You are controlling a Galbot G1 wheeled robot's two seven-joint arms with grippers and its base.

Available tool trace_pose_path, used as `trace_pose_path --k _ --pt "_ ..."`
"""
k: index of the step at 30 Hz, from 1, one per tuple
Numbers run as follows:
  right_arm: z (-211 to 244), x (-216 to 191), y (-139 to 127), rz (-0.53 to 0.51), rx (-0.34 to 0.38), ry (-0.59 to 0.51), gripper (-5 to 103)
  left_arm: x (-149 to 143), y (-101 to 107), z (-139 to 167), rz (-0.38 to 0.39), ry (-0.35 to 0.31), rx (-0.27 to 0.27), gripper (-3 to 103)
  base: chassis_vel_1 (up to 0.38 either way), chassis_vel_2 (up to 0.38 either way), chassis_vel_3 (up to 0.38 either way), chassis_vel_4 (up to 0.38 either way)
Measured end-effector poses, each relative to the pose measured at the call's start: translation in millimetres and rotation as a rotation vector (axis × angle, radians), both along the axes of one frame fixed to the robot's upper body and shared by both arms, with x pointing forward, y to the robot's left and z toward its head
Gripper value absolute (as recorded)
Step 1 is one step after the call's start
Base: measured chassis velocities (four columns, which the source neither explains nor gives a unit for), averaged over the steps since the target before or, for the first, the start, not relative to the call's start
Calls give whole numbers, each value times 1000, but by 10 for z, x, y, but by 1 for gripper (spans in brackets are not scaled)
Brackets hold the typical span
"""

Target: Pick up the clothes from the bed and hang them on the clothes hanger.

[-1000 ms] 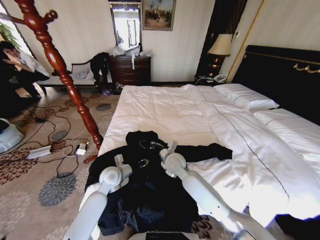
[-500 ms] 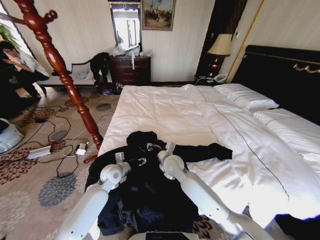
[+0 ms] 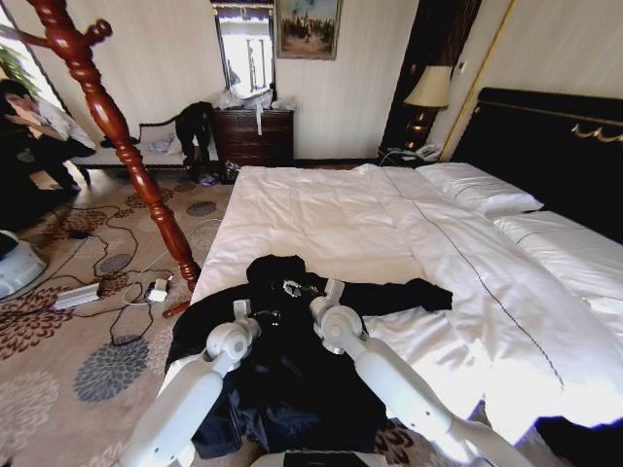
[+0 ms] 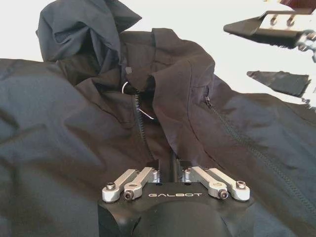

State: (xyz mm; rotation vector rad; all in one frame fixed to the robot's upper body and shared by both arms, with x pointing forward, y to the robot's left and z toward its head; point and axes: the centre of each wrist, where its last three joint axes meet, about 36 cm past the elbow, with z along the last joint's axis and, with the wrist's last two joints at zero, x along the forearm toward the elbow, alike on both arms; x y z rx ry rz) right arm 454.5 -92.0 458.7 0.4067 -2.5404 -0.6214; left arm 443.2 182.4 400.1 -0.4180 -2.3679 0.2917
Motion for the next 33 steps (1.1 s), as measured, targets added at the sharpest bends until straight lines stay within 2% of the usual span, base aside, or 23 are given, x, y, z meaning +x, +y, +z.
trace_pose_path --k 2,3,4,5,7,10,13,15,18,19,22,24,28,31,33 --pt "1 4 -34 -6 -8 -6 82 -4 -19 -10 2 3 6 30 0 0 0 0" --pt "9 8 -74 -12 -13 -10 92 -17 -32 -2 6 3 17 35 0 0 0 0" --pt "12 9 -92 -15 -14 -12 92 -32 -39 14 7 -1 22 41 0 0 0 0" --pt "12 9 -92 -15 -14 -12 92 -32 -39 14 7 -1 22 41 0 0 0 0" --pt "16 2 -166 -24 -22 -17 100 -115 -22 89 7 -13 39 51 0 0 0 0" --pt "13 -10 -190 -27 -25 -17 100 -165 -4 104 6 -13 49 57 0 0 0 0" --pt "-3 -45 -201 -29 -25 -14 100 -229 -8 57 4 -4 65 73 0 0 0 0" --pt "-4 -50 -202 -30 -24 -14 100 -231 -15 45 5 -3 67 73 0 0 0 0" --pt "-16 -73 -235 -35 -31 -14 100 -227 -109 -2 1 4 63 85 0 0 0 0" --pt "-16 -73 -235 -35 -31 -14 100 -227 -109 -2 1 4 63 85 0 0 0 0" --pt "-28 -89 -301 -47 -40 -13 100 -209 -187 -15 -5 9 58 70 0 0 0 0" --pt "-36 -96 -329 -51 -44 -12 100 -202 -203 -15 -5 12 56 70 0 0 0 0" --pt "-66 -127 -425 -67 -59 -7 100 -161 -209 15 -5 17 54 47 0 0 0 0" --pt "-77 -132 -451 -73 -63 -6 100 -125 -180 60 -4 14 58 42 0 0 0 0" --pt "-84 -135 -461 -77 -67 -8 100 -67 -120 130 -6 -4 79 31 0 0 0 0"
